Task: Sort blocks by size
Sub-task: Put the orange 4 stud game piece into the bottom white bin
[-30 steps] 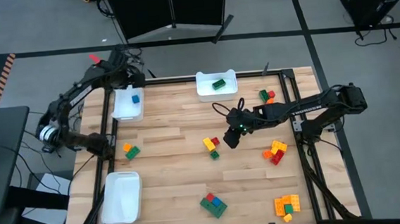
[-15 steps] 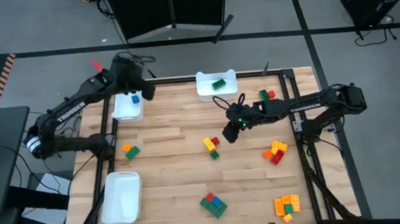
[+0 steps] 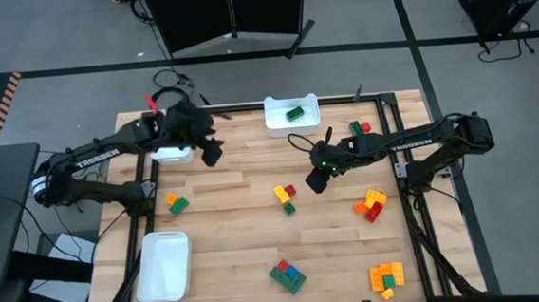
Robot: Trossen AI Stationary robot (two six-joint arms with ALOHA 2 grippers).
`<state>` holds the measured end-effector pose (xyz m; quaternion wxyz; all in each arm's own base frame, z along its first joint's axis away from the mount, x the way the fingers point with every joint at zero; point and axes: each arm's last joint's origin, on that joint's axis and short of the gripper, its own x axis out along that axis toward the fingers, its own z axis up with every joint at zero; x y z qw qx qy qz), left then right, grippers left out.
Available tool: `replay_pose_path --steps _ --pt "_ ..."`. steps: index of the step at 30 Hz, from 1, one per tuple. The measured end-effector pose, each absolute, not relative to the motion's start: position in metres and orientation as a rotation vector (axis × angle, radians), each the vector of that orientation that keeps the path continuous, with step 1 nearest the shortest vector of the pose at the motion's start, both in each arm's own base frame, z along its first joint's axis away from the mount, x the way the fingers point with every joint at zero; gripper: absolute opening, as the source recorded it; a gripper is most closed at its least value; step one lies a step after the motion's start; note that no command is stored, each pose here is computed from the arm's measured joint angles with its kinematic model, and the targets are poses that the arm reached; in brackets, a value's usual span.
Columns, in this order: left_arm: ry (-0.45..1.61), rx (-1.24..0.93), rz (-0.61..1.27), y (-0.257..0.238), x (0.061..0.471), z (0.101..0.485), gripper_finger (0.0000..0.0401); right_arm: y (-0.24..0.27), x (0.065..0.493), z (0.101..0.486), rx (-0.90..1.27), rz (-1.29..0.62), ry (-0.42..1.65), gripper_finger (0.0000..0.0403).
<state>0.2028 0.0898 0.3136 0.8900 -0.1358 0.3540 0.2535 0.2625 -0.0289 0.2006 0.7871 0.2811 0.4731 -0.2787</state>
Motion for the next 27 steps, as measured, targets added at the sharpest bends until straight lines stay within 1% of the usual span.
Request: replay_pose_path --steps 8,13,18,22,27 --pt "0.813 -0.352 0.501 0.061 0.191 0.270 0.0230 -0.027 0.261 0.200 0.709 -0.613 1.034 0.0188" --pt "0.848 -0.327 0.438 0.045 0.184 0.254 0.0230 -0.027 0.261 0.200 0.755 -0.643 1.023 0.0188" --pt "0.888 -0.214 0.328 0.033 0.184 0.239 0.0229 -0.027 0.257 0.198 0.785 -0.682 1.049 0.0188" --pt "0.928 -0.103 0.238 0.028 0.187 0.219 0.0229 -0.026 0.253 0.197 0.830 -0.739 1.078 0.0188" --pt "0.996 0.042 0.083 0.023 0.191 0.201 0.0229 -0.022 0.252 0.196 0.868 -0.765 1.076 0.0188"
